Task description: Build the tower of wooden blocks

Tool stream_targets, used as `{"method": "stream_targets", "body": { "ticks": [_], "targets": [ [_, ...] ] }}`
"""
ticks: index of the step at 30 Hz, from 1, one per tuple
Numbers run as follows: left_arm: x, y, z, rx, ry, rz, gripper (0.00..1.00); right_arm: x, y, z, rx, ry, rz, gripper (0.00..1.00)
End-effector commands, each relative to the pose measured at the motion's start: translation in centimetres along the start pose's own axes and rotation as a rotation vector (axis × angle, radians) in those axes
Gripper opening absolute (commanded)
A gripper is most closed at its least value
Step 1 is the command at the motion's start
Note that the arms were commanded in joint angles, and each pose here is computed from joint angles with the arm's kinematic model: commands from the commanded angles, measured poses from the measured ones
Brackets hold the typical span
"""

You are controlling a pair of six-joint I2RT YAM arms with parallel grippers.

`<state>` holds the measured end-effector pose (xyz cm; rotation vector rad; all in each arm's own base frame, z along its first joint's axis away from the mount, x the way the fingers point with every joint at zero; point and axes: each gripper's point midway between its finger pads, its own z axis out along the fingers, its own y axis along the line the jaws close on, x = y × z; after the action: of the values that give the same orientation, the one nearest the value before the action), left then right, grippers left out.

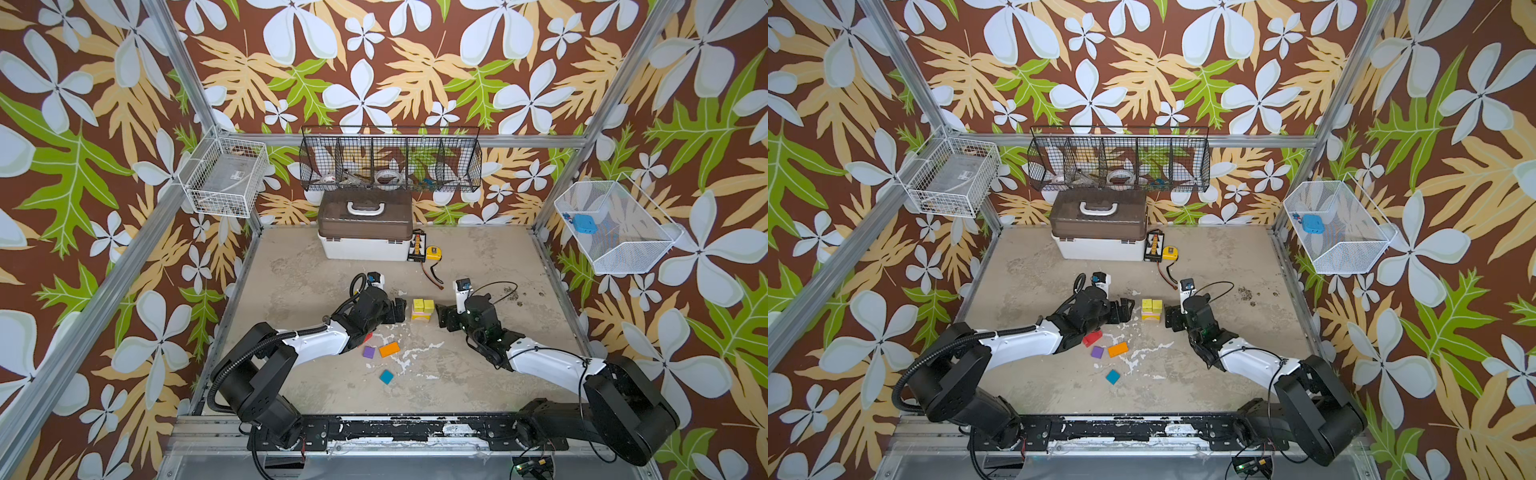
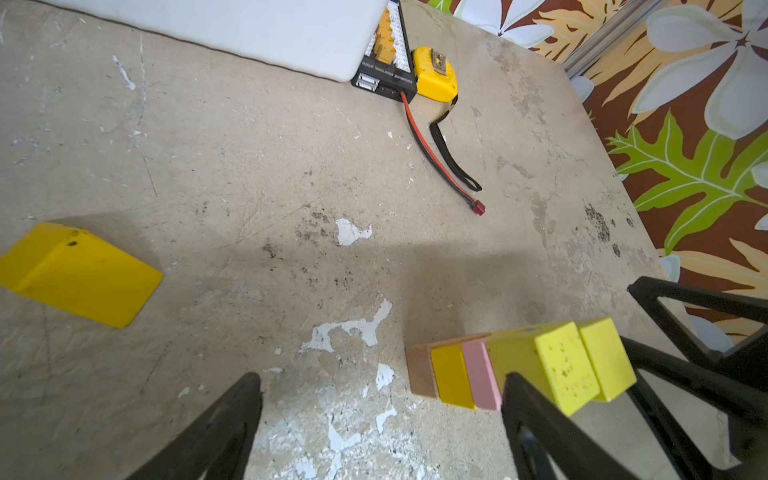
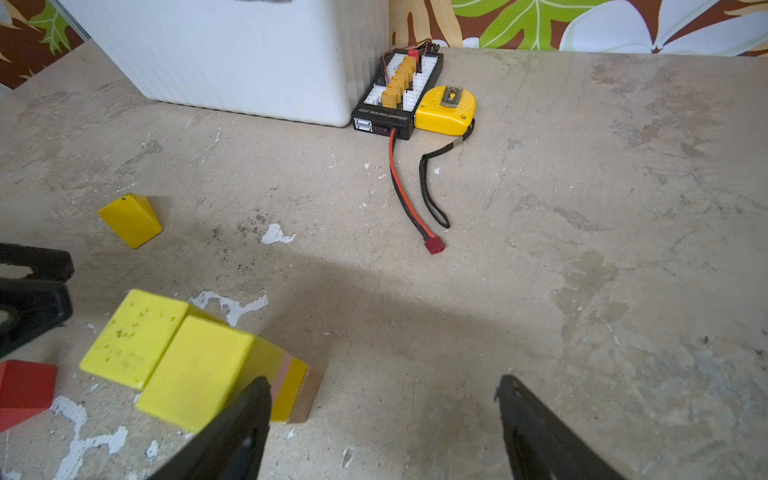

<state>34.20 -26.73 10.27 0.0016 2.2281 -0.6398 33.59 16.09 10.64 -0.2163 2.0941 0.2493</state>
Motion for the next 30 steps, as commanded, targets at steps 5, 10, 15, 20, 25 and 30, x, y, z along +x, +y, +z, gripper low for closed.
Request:
{"method": "stream_targets", "body": {
  "ticks": [5, 10, 15, 20, 25, 30],
  "targets": [
    [0.1, -0.4, 0.1, 0.009, 0.004, -0.001, 0.92, -0.3, 0.9, 0.0, -0.045, -0.019, -0.013, 0.86],
    [0.3, -0.6, 0.3, 0.017, 0.014, 0.0, 0.92, -0.3, 0.8, 0.0, -0.042, -0.018, -0.012, 0.86],
    [0.4, -1.0, 0.7, 0.029, 0.026, 0.006, 0.92, -0.4, 0.8, -0.1, -0.041, -0.021, -0.01, 0.86],
    [0.6, -1.2, 1.0, 0.033, 0.035, 0.01, 0.92, -0.3, 0.8, 0.0, -0.04, -0.018, -0.01, 0.86],
    [0.5, -1.4, 1.4, 0.033, 0.042, 0.02, 0.92, -0.3, 0.8, 0.1, -0.043, -0.014, -0.012, 0.86],
    [0.4, -1.4, 1.6, 0.027, 0.039, 0.025, 0.92, -0.3, 0.9, 0.2, -0.042, -0.011, -0.014, 0.86]
  ]
}}
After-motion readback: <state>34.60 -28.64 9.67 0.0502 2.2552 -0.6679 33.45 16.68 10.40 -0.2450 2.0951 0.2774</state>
